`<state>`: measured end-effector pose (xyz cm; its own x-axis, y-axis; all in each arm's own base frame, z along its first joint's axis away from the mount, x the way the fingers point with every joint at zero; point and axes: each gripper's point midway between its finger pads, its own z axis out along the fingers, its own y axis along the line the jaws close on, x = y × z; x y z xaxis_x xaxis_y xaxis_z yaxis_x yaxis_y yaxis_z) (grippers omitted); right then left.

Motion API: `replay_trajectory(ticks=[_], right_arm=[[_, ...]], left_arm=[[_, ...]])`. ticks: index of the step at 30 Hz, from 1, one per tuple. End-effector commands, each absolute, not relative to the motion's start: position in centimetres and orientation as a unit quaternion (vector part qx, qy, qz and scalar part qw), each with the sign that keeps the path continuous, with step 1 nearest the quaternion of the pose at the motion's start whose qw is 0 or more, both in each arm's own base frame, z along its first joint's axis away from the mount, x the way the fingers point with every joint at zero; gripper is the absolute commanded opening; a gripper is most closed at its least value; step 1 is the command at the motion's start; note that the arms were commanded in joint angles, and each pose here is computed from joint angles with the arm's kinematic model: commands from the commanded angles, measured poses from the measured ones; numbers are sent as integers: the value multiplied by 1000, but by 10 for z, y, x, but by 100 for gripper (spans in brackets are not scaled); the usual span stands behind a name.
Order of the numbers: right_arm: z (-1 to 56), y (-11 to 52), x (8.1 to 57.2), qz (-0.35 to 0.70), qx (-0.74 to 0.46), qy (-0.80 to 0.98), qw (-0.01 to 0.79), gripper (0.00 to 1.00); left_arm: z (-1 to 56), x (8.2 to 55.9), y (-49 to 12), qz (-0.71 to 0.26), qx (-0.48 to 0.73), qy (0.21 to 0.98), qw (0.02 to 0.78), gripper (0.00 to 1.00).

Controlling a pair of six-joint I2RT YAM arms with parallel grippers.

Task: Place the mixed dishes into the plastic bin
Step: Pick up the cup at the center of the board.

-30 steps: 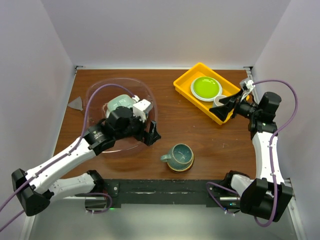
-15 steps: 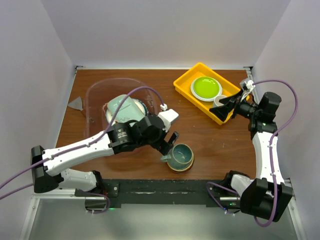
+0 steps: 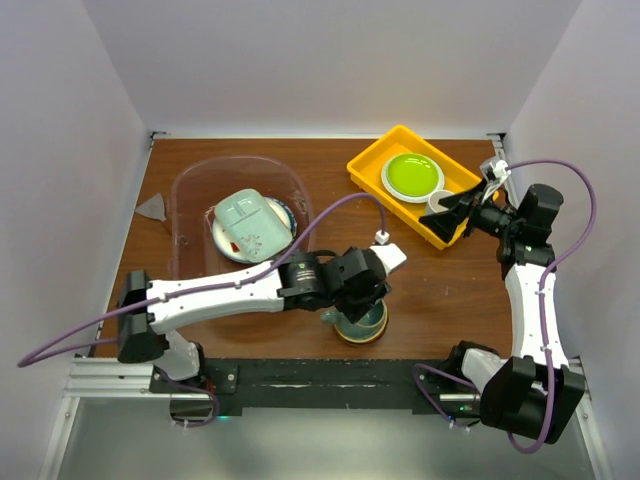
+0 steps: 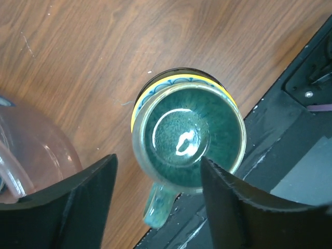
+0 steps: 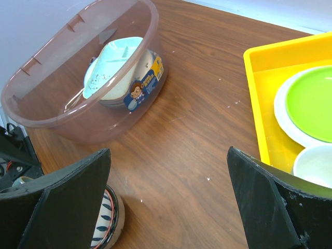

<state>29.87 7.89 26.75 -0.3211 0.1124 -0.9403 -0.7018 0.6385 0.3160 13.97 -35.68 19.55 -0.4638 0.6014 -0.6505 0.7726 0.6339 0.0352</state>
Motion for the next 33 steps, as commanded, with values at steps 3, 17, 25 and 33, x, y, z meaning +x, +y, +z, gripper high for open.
replay_trajectory(ticks=[3,17,25,33], right_arm=[[282,79,299,364,-227,708,561,98],[283,79,298,363,-229,707,561,98],[282,79,298,364,-230,707,561,98],[282,79,298,363,-230,707,561,98]], left_arm=[[184,148,-359,-70,432,847,301,53],[171,159,-359,5,442,849,290,12],[189,163,-361,-1,432,843,319,0],[228,167,-362,-42,407,834,369,0]])
